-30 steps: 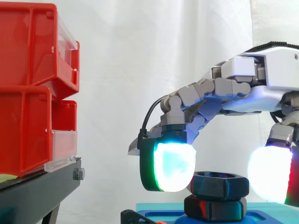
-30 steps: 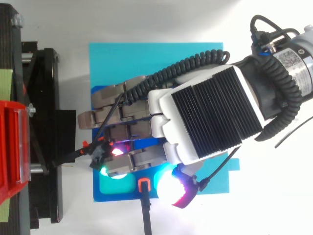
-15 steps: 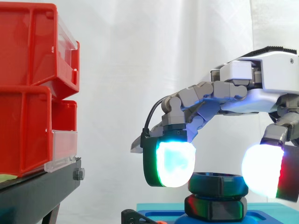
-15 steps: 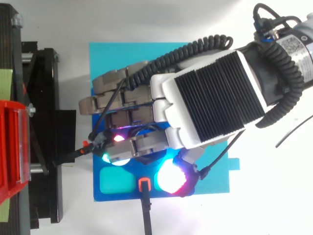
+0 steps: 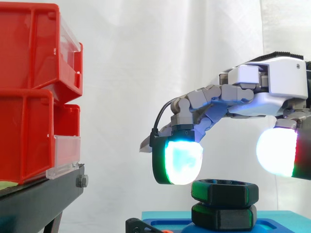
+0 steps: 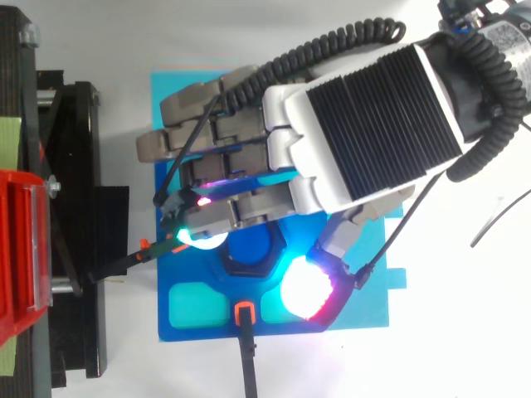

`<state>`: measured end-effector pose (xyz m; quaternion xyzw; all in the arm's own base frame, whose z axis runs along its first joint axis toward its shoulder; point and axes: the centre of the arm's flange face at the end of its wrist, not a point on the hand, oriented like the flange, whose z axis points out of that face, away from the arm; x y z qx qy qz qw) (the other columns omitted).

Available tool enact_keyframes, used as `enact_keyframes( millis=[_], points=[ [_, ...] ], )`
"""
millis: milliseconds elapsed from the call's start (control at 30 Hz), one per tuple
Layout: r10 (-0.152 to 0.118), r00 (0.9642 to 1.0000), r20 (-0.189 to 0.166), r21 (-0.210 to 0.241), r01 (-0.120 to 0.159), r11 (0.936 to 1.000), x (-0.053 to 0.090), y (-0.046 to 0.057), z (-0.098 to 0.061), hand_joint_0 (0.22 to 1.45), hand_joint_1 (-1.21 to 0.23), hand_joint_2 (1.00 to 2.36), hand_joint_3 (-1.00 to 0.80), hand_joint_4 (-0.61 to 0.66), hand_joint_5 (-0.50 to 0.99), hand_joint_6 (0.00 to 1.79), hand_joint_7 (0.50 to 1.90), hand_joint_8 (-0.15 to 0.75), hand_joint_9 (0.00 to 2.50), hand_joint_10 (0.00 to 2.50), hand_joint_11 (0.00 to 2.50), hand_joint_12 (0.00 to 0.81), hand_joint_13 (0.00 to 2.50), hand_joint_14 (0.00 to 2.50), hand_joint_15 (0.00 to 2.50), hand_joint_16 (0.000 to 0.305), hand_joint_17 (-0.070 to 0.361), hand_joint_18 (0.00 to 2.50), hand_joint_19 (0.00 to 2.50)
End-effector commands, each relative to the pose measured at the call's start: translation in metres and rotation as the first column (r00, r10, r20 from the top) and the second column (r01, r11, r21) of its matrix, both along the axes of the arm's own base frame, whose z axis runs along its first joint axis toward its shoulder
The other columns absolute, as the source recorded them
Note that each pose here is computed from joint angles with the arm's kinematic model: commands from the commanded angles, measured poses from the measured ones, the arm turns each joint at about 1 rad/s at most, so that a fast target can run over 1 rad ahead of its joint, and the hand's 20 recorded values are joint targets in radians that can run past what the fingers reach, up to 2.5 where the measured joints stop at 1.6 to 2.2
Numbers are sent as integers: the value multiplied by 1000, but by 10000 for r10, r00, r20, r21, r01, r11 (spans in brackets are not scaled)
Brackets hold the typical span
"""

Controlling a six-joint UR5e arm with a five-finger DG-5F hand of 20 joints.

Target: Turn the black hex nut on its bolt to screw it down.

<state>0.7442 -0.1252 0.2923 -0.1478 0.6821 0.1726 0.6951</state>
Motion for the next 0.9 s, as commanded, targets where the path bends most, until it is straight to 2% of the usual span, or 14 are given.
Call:
enact_keyframes(
  millis=[0,167,333,433,667,700,867],
  points=[
    [5,10000,71,-7,-5,10000,0,-6,0,367,-368,1000,-500,262,-24,502,1248,320,763,13,313,399,468,3,83,68,154,387,323],
    [97,9996,269,-36,-96,9999,-3,-18,1,371,-368,1000,-500,258,-25,503,1241,319,766,13,314,396,467,3,87,68,153,386,321],
    [220,9989,420,-63,-217,9997,-3,-20,4,371,-370,1000,-500,265,-34,503,1174,318,766,13,317,397,471,3,80,68,152,389,324],
    [343,9981,519,-64,-340,9994,-1,-14,5,373,-369,1000,-500,260,-37,503,1159,320,771,13,322,395,470,3,80,68,152,386,316],
    [389,9978,545,-36,-388,9992,4,4,5,380,-365,1000,-500,263,-44,504,1118,313,770,13,323,391,468,4,84,67,150,385,327],
    [358,9981,507,-34,-357,9994,5,10,5,381,-365,1000,-500,265,-44,504,1117,315,770,13,319,391,469,3,86,67,150,384,327],
    [312,9985,447,-6,-312,9995,9,27,3,384,-366,1000,-500,260,-47,504,1104,316,768,13,319,390,469,3,86,66,149,383,328]
  ],
)
